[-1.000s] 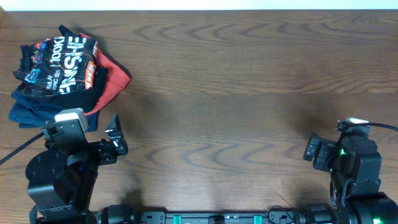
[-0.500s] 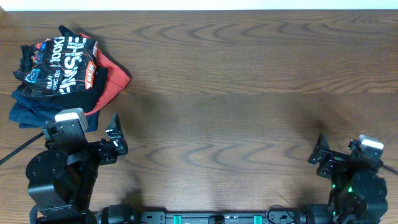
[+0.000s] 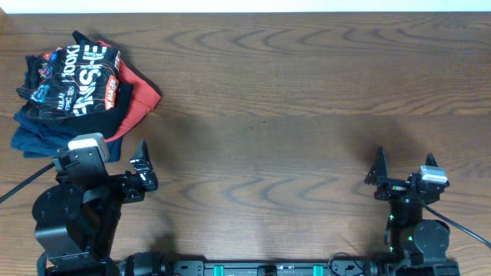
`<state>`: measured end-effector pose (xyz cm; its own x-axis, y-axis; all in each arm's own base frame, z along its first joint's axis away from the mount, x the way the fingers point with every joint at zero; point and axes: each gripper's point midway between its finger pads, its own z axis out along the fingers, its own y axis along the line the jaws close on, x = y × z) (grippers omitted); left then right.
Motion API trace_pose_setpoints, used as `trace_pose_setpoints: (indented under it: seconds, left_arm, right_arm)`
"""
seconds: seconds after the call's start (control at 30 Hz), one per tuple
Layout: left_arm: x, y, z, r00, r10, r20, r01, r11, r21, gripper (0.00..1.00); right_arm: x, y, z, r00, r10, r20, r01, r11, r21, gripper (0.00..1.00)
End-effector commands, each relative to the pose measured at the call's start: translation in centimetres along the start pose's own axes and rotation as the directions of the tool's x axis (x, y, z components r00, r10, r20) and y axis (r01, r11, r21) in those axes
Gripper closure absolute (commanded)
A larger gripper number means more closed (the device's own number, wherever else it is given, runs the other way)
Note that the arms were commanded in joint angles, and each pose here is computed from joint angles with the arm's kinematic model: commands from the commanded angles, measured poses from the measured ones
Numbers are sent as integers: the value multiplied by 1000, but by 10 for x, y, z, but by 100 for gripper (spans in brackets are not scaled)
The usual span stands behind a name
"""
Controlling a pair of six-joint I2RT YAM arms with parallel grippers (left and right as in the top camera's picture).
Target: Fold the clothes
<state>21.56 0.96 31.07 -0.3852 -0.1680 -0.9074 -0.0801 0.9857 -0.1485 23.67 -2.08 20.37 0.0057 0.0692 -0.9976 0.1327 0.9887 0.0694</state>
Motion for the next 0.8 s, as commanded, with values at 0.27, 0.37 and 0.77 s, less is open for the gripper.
trace_pose_setpoints:
  seconds: [0.27,0.37,0.77]
  left_arm:
    - [1,0,0,1000,7,-1,-7,1000,-2,2]
    - [1,0,0,1000,7,-1,-7,1000,-2,2]
    - [1,0,1,1000,7,-2,-7,1000,-2,2]
  right_arm:
    - [45,5,8,996,-69,-59,66,997,-48,1]
    - [45,5,8,996,-69,-60,66,997,-48,1]
    - [45,5,8,996,-69,-60,66,997,-48,1]
